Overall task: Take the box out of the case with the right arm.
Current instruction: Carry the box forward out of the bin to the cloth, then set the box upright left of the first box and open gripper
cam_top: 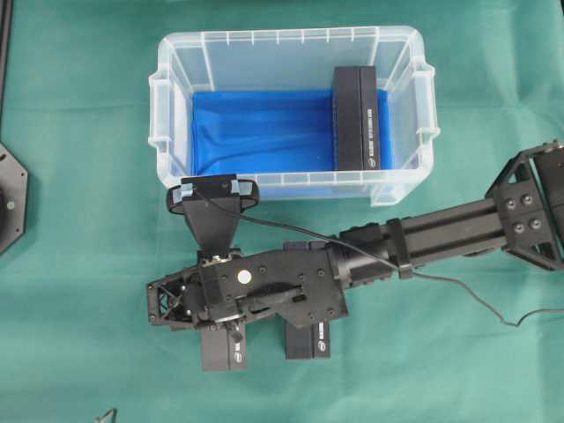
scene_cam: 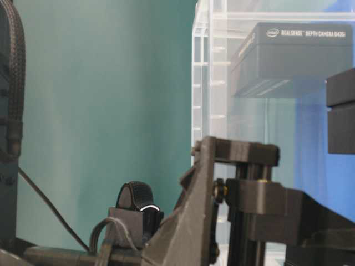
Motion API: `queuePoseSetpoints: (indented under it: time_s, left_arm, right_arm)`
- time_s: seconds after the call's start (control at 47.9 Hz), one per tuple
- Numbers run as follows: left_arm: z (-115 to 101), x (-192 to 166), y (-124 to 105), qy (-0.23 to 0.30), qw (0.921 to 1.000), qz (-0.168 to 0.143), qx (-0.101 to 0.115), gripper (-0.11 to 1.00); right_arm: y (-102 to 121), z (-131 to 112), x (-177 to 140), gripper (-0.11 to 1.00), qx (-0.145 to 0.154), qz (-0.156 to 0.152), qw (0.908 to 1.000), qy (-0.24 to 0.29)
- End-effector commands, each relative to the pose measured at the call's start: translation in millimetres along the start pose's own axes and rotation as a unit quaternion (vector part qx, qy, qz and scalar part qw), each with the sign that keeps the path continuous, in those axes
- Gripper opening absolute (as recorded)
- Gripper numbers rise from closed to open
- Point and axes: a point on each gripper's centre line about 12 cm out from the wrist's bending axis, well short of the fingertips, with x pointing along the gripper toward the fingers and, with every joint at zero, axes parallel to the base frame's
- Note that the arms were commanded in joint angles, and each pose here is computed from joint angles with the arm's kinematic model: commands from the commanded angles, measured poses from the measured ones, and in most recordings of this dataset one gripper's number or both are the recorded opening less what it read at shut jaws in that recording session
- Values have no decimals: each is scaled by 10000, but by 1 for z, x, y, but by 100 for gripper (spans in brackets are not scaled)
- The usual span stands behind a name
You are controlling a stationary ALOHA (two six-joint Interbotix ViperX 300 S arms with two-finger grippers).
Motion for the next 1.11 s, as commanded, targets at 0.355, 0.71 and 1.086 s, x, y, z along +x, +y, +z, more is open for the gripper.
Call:
queuePoseSetpoints:
  time_s: [0.355, 0.71, 1.086]
  left_arm:
    - [4, -6, 0, -115, 9999, -4, -9, 2]
    - [4, -6, 0, -114, 9999, -12, -10, 2]
    - [4, -6, 0, -114, 9999, -12, -10, 2]
  right_arm:
    - [5, -2, -24, 68, 3, 295, 9994, 167]
    - [6, -5, -24, 68, 13, 335, 9992, 193]
    - [5, -3, -25, 70, 32, 315, 9994, 126]
